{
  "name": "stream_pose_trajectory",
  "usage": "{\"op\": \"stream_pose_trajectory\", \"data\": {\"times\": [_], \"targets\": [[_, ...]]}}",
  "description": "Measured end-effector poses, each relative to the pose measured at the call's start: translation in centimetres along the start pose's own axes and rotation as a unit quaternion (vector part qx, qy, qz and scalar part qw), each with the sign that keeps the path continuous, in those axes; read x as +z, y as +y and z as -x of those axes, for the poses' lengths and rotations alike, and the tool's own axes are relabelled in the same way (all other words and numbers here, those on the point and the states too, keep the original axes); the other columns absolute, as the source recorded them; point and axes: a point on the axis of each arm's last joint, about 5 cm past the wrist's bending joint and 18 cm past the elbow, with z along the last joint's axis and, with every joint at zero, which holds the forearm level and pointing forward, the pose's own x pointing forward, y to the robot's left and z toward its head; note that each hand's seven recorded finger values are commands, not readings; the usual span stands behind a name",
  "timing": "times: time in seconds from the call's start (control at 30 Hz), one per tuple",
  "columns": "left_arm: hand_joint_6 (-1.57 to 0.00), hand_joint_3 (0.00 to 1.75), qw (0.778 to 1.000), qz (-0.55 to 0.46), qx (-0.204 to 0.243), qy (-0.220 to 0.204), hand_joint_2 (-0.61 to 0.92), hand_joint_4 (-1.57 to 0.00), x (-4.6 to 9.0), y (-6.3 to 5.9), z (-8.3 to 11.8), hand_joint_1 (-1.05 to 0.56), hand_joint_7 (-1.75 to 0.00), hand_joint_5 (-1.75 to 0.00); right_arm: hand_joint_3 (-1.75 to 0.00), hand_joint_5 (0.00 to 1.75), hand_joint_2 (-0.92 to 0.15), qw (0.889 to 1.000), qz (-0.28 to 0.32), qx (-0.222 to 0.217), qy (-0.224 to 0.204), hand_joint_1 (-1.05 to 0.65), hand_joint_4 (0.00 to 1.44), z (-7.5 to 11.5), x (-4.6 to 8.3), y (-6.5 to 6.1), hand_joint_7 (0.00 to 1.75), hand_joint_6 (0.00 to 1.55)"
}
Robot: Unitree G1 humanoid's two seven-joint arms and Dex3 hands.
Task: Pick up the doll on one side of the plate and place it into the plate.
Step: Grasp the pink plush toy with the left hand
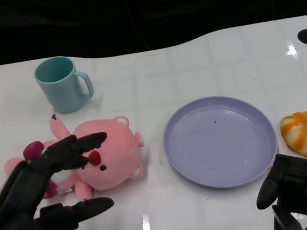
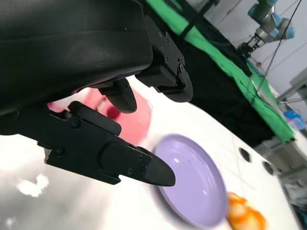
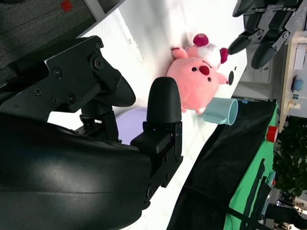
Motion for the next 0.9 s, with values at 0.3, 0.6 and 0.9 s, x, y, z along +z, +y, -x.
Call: {"op": "stream_pose_trajectory", "data": {"times": [0.3, 0.6, 0.9], "targets": [[-0.31, 0.01, 0.972, -0.231, 0.001, 0.031, 0.92, -0.04, 0.8, 1.7, -1.0, -0.65, 0.00, -0.54, -1.16, 1.75, -0.65, 1.000, -0.003, 0.000, 0.000, 0.01, 0.59, 0.0, 0.0, 0.0, 1.62, 0.45], [-0.18, 0.03, 0.932, -0.358, -0.009, 0.059, 0.92, -0.01, 0.8, 2.0, -3.0, -0.68, 0.00, -0.45, -1.16, 1.75, -0.65, 1.000, -0.004, 0.000, 0.003, 0.00, 0.59, 0.0, 0.0, 0.0, 1.62, 0.44], [-0.20, 0.02, 0.902, -0.419, -0.039, 0.098, 0.91, -0.01, -0.5, 1.8, -6.1, -0.72, -0.02, -0.42, -1.16, 1.75, -0.64, 1.000, -0.004, 0.000, 0.004, -0.01, 0.59, 0.1, 0.0, 0.1, 1.61, 0.45]]}}
